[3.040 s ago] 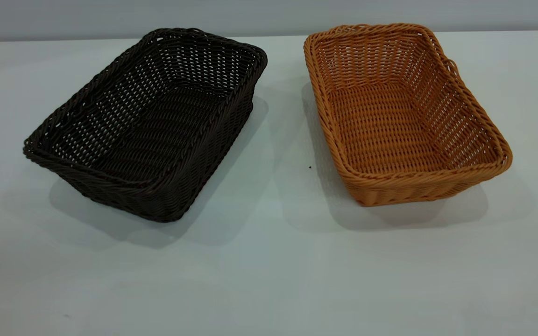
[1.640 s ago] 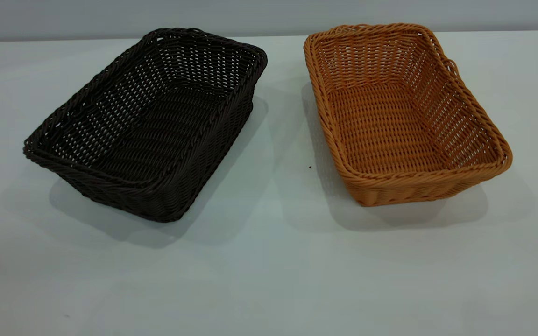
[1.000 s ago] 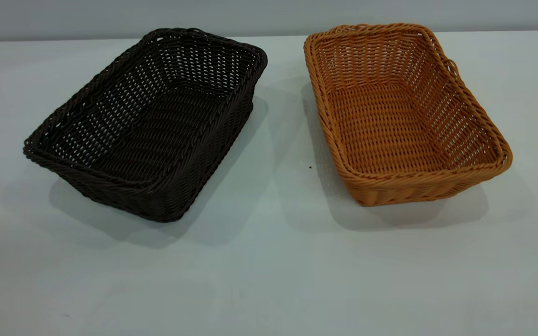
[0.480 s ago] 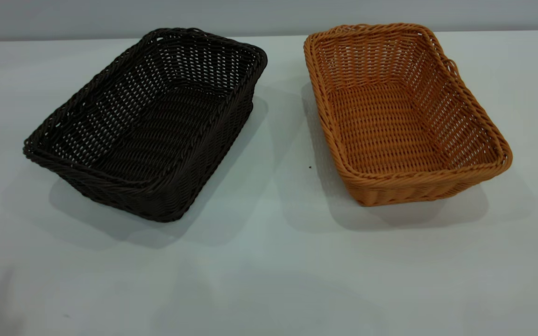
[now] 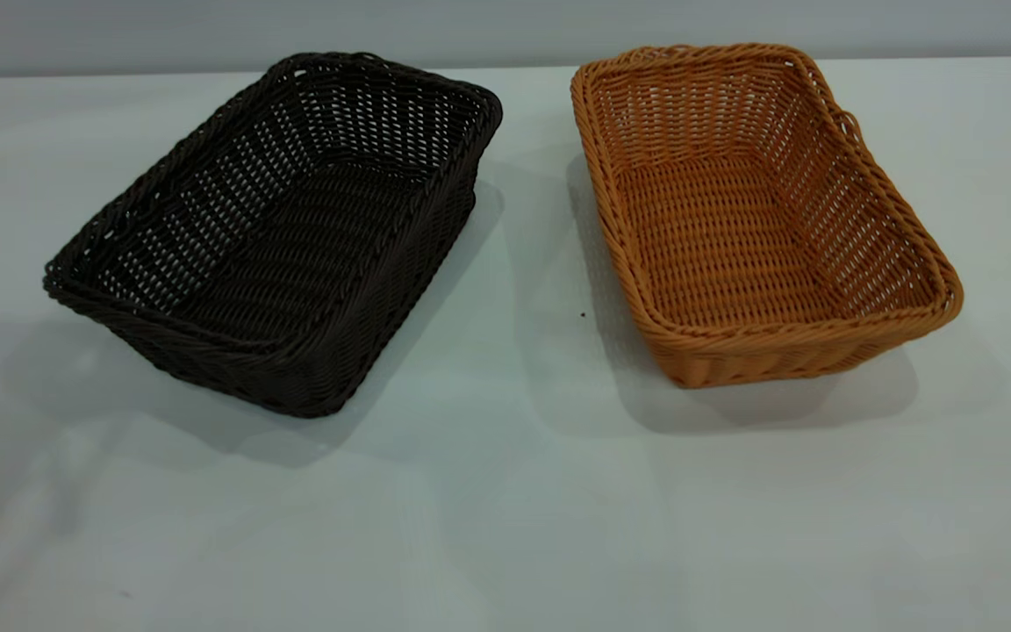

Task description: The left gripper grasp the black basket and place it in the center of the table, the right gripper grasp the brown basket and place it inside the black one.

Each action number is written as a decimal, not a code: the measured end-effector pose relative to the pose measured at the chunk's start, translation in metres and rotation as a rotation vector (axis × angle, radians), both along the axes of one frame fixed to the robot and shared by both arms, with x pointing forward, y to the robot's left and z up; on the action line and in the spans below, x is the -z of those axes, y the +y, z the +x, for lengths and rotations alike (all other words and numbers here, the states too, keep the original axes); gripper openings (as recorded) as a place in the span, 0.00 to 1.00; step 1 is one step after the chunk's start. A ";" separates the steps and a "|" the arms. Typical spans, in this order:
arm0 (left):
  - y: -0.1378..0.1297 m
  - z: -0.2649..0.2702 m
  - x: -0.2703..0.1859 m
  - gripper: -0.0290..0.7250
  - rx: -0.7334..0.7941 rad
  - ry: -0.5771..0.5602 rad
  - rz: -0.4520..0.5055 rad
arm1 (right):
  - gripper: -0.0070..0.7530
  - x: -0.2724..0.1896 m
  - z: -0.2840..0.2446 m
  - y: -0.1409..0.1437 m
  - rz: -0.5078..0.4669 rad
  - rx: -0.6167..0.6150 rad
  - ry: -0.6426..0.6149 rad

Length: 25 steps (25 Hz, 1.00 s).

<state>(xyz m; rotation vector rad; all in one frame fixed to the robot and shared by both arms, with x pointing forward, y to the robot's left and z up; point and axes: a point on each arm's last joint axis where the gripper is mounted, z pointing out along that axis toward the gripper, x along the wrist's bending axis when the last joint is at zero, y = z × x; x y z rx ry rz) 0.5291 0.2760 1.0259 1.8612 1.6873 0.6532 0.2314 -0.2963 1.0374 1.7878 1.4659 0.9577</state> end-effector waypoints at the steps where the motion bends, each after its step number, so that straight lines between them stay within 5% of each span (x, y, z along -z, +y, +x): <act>1: -0.004 0.010 0.007 0.72 0.023 0.019 0.013 | 0.79 0.000 0.000 0.000 0.000 0.000 0.000; 10: -0.026 0.083 0.067 0.72 0.114 0.205 0.068 | 0.79 0.000 0.000 0.000 0.000 0.000 0.000; 25: -0.037 0.125 0.153 0.72 0.196 0.342 0.122 | 0.79 0.000 0.000 0.000 0.000 0.000 0.000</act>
